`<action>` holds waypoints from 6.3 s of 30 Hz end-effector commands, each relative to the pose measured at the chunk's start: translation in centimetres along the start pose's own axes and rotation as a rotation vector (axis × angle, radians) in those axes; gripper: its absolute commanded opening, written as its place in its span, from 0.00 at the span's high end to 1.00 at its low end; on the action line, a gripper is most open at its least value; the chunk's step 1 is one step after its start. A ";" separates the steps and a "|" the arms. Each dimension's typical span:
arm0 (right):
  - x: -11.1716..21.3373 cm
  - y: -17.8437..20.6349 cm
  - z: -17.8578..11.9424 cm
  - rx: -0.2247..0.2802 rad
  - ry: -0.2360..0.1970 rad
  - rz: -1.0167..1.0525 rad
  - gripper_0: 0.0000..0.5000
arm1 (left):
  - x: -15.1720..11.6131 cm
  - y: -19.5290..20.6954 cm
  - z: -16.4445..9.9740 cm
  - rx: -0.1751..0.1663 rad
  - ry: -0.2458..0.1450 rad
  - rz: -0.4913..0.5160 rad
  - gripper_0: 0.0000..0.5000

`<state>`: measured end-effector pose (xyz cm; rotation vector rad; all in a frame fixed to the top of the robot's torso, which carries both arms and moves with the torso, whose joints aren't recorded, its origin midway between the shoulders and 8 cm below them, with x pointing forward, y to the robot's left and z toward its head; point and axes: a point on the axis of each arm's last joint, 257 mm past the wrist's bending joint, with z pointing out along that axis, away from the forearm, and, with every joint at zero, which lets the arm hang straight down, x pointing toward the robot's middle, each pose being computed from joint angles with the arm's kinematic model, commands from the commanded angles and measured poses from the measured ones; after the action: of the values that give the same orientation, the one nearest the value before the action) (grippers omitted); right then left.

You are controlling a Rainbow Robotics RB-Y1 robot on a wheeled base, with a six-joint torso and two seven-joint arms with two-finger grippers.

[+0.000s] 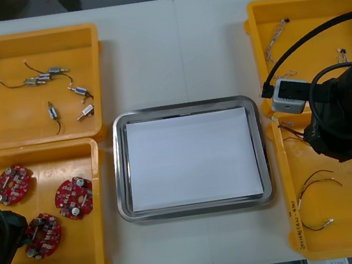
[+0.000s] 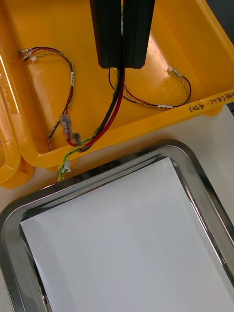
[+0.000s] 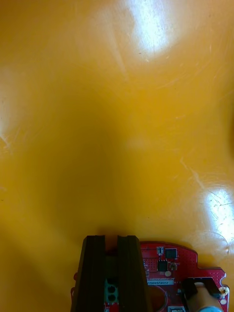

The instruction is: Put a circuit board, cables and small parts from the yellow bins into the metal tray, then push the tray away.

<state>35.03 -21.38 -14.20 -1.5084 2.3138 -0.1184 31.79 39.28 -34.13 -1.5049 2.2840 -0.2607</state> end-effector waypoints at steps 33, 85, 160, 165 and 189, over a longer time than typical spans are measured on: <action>0.1 -0.4 -1.0 0.036 0.016 -0.011 1.00 | -5.4 -4.8 -10.0 -0.013 -0.028 0.179 1.00; -0.1 -0.4 -1.0 0.032 0.009 -0.012 1.00 | 19.2 -26.6 -9.6 0.196 0.036 0.914 1.00; -0.6 0.3 -1.1 0.009 -0.005 -0.033 1.00 | 18.0 -26.6 -9.5 0.219 0.032 0.825 0.00; -2.0 1.1 -0.8 -0.003 -0.010 -0.088 1.00 | 15.0 -27.4 -12.1 0.214 0.031 0.779 0.00; -13.2 3.6 3.2 -0.003 -0.006 -0.321 1.00 | -2.3 -24.5 -16.7 -0.004 -0.066 0.775 0.00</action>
<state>37.29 -9.74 -15.37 -1.8617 2.0955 -0.1746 44.79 27.60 -12.86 -0.5306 2.6588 -0.0226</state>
